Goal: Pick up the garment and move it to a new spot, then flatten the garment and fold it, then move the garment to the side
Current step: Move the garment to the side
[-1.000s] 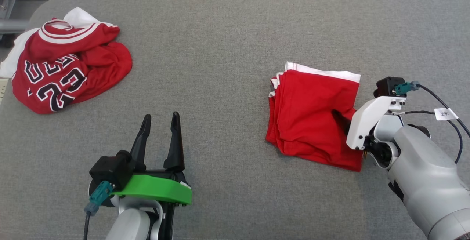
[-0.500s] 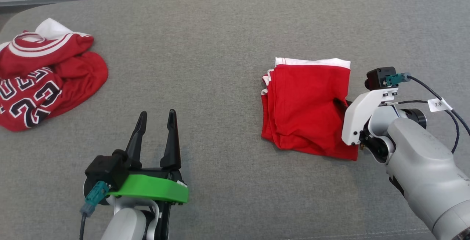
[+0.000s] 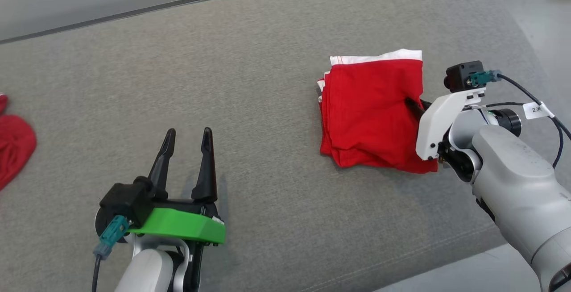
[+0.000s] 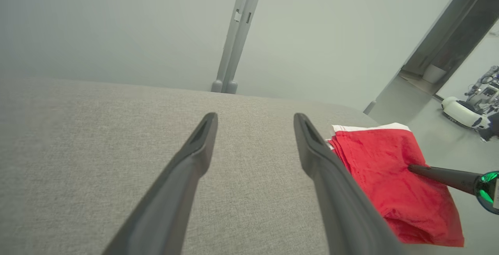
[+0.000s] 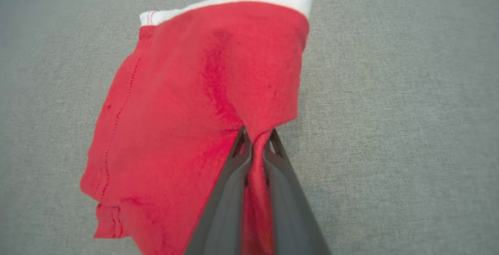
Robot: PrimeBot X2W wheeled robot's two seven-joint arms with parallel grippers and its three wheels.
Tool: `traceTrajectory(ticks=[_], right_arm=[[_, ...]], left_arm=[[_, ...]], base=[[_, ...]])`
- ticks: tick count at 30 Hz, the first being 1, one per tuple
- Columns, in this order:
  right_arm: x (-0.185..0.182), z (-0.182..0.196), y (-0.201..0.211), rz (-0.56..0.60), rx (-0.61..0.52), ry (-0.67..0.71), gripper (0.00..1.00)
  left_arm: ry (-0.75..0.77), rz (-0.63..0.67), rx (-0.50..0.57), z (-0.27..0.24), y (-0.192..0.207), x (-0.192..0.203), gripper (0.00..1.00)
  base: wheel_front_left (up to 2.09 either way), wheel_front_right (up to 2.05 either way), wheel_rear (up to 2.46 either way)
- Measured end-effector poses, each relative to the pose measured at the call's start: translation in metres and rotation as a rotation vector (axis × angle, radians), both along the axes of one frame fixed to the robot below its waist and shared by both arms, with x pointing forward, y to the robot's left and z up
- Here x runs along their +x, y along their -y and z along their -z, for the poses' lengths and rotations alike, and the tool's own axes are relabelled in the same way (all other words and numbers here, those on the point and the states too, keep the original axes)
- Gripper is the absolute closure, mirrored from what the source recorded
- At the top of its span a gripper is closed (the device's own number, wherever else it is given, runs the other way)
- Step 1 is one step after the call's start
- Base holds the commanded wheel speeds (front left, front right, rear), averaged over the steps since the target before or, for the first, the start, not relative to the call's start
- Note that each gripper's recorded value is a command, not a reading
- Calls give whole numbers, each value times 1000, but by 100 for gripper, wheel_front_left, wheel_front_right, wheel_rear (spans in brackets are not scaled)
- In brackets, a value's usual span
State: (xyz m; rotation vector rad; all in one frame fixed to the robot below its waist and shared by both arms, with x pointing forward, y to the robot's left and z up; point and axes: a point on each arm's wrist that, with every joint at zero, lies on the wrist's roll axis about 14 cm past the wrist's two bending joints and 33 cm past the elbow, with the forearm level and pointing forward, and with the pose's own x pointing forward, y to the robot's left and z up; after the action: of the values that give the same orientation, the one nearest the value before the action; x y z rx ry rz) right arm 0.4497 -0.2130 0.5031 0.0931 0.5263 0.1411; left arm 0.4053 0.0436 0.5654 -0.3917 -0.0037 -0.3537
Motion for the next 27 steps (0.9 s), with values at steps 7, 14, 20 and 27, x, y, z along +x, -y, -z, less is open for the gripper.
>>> traceTrajectory(ticks=[7,14,20,27], right_arm=[[-20,-12,59,140,-40,35,100],[-34,-21,105,243,-102,60,100],[-20,-23,119,274,-139,80,100],[15,-34,128,291,-166,137,100]], left_arm=[[3,176,-21,0,61,5,0],[-4,283,-40,3,100,8,0],[-28,281,-33,16,98,17,0],[-28,221,-9,21,74,29,0]], base=[[0,0,0],[0,0,0],[0,0,0],[0,0,0]])
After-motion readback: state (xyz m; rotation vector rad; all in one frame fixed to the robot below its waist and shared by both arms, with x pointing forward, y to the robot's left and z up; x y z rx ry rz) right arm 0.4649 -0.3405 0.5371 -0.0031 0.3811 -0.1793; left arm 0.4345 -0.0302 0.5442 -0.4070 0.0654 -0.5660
